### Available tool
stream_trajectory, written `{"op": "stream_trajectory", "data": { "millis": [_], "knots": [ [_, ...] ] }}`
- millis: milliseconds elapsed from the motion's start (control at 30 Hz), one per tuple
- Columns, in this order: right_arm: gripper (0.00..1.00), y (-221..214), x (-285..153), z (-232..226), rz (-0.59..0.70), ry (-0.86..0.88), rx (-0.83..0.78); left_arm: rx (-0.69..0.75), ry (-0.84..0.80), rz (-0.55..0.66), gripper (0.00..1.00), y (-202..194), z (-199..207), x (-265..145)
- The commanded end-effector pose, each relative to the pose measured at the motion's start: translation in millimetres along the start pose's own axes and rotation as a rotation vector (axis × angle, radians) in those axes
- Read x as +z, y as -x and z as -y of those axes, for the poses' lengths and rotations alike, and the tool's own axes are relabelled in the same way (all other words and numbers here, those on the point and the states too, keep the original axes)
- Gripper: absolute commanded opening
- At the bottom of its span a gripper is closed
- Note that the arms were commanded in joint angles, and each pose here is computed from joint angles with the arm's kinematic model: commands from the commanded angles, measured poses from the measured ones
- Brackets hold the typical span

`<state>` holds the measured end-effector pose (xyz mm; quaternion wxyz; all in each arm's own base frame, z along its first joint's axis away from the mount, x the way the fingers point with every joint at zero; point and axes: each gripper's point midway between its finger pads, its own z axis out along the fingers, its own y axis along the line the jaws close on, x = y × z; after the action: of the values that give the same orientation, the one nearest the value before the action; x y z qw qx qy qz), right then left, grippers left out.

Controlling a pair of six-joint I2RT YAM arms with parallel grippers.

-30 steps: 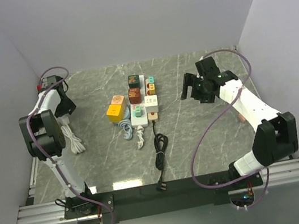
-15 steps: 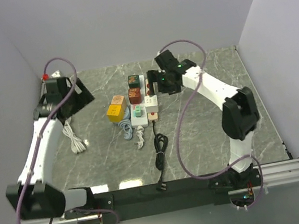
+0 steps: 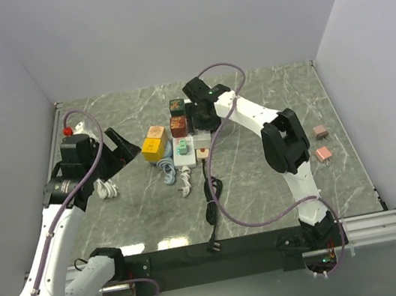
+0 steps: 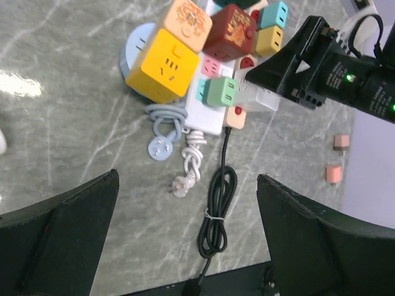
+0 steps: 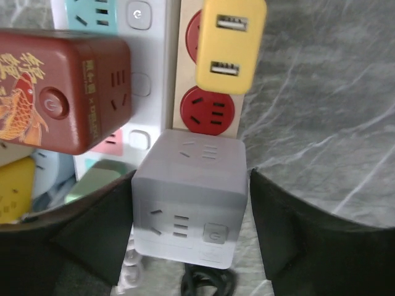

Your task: Pull the plug off the socket

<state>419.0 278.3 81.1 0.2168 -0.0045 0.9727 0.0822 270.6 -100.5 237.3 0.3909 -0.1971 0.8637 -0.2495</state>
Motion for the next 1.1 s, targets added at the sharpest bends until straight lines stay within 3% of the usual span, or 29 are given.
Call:
{"op": "stream_trajectory", "data": {
  "millis": [0, 133, 167, 200, 433, 700, 867, 1067],
  "knots": [
    [0.66, -2, -11, 8, 0.018, -0.054, 0.025, -0.016, -0.073, -0.022, 0.99, -8, 13, -10],
    [0.30, -24, -26, 17, 0.011, -0.022, 0.007, -0.015, -0.132, -0.054, 0.99, -13, 31, -14],
    [0.11, -37, -24, 25, -0.012, -0.033, -0.017, -0.013, -0.148, -0.058, 0.99, -13, 36, -13],
    [0.00, -41, -27, 30, -0.015, -0.032, -0.027, -0.005, -0.170, -0.067, 0.99, -16, 43, -12],
    [0.00, -88, -66, 42, -0.059, 0.161, -0.103, 0.022, -0.183, -0.140, 0.99, -36, 91, 43],
    [0.00, -139, -85, 47, -0.116, 0.385, 0.040, 0.114, -0.153, -0.211, 0.99, -77, 143, 106],
    [0.00, -147, -97, 42, -0.140, 0.562, 0.154, 0.126, -0.150, -0.265, 0.98, -112, 148, 137],
    [0.00, -138, -94, 44, -0.117, 0.619, 0.223, 0.186, -0.163, -0.345, 0.95, -156, 142, 166]
  ]
}}
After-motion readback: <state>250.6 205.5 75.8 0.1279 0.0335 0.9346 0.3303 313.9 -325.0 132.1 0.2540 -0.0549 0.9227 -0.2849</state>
